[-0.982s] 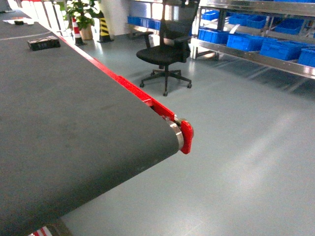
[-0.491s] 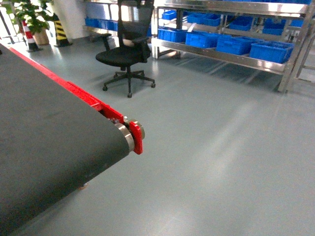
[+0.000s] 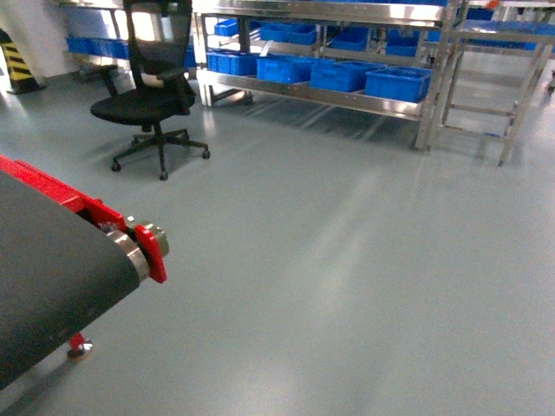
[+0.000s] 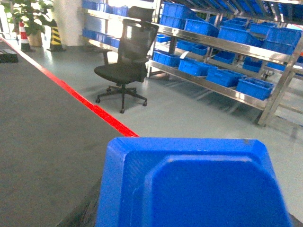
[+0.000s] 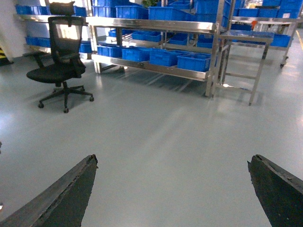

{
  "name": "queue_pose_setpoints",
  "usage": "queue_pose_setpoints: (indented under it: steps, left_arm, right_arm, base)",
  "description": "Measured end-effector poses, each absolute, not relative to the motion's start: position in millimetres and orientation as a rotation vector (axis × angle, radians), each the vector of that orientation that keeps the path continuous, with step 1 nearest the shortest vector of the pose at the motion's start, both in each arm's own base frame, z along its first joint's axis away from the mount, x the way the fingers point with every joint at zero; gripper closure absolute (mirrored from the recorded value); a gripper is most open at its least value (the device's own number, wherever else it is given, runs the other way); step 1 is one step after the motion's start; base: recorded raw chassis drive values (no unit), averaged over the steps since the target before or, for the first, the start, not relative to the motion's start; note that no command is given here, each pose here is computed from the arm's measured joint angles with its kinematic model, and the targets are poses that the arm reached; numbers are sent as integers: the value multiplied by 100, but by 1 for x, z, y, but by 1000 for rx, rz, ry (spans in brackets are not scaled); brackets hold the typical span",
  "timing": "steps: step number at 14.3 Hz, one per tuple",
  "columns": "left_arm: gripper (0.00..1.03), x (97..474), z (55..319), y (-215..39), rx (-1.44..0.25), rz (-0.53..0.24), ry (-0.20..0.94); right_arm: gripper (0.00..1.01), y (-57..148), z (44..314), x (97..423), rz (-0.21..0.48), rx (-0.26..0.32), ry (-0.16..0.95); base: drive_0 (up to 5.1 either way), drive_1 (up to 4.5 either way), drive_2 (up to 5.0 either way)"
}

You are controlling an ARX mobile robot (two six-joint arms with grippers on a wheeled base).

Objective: Pick blue part to blue bin on bottom shelf

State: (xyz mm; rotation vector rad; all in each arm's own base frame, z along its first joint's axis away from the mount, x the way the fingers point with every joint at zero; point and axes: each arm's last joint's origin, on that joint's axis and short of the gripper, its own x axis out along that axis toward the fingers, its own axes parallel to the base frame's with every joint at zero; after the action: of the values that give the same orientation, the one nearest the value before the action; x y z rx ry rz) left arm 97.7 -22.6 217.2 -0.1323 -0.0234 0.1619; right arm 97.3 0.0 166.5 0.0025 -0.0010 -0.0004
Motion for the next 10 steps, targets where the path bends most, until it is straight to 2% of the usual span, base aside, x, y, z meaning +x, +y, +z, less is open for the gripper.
queue_pose_setpoints:
  steps: [10]
  left_arm:
    - [60, 98, 217, -23, -132, 162, -23]
  right_arm:
    - [3, 0, 167, 97, 0, 2, -1]
  base:
    - [-158, -158, -158]
